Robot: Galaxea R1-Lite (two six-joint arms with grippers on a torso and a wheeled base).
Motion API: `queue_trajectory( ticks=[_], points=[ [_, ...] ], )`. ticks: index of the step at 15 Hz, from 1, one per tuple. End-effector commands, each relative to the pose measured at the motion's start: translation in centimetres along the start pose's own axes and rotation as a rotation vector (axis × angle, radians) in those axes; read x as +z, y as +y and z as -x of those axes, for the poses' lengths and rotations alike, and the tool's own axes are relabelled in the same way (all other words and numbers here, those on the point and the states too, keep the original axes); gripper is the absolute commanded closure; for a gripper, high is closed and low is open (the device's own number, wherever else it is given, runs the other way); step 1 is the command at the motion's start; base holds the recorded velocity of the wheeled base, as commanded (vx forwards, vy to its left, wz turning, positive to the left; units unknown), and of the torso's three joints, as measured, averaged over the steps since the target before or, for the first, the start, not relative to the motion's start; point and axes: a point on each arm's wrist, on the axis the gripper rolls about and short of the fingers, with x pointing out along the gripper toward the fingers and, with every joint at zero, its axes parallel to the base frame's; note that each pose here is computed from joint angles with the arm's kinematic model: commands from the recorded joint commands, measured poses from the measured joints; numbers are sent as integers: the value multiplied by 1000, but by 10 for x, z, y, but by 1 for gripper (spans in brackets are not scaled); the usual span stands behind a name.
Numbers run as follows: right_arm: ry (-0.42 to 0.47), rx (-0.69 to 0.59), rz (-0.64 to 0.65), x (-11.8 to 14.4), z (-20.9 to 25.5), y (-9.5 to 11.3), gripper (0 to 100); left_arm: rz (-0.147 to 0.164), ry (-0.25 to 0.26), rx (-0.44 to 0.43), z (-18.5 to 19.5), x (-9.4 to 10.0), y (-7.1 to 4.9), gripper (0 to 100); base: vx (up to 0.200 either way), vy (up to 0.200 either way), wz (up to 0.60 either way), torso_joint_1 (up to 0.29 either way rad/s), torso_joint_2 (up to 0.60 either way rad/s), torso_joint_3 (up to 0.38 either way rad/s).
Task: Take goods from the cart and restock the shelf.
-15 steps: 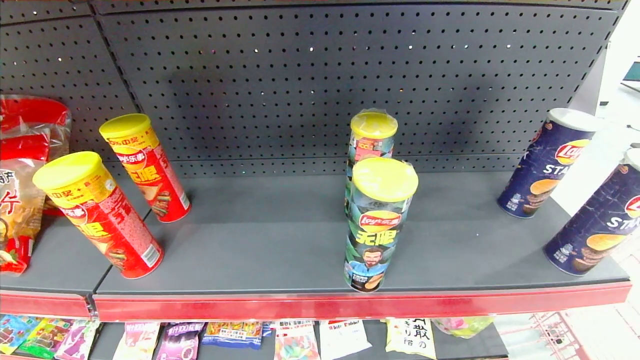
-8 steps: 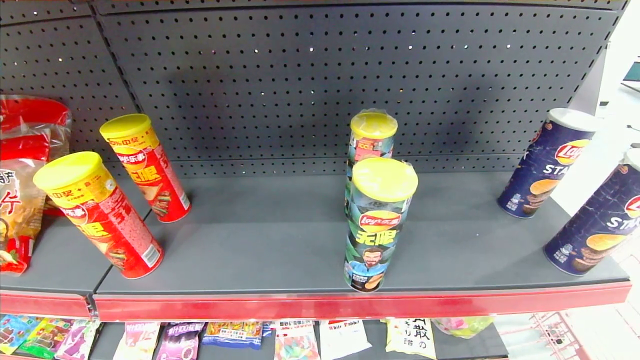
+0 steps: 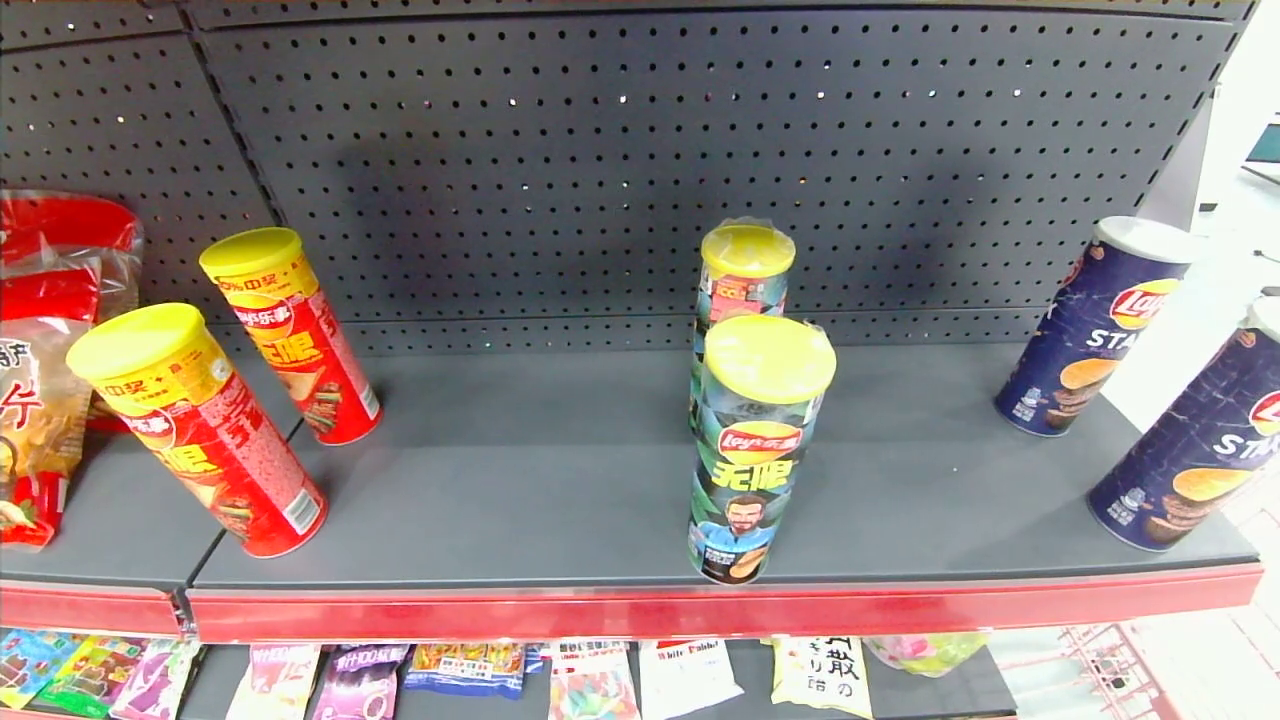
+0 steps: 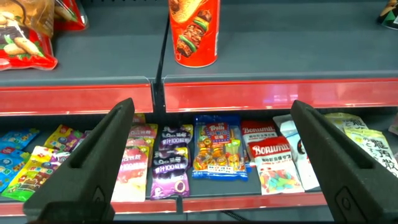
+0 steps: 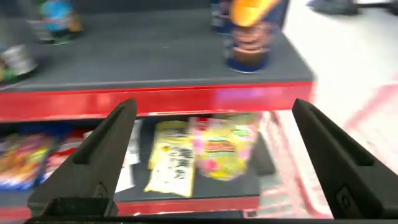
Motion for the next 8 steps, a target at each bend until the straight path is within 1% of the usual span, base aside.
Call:
queue_trajectory(
  ticks=[1,2,3,4,8],
  points=[
    [6,50,39,-2,-1,1,0,2,1,0,0,0,0,0,0,0,0,0,0,0],
    [28,39,55,-5,-1,1,0,2,1,0,0,0,0,0,0,0,0,0,0,0],
    [54,3,17,-7,-1,0,0,2,1,0,0,0,0,0,0,0,0,0,0,0],
    [52,-23,-27,-7,-1,-1,0,2,1,0,0,0,0,0,0,0,0,0,0,0],
    [51,-27,-16,-7,-1,-1,0,2,1,0,0,0,0,0,0,0,0,0,0,0]
  ],
)
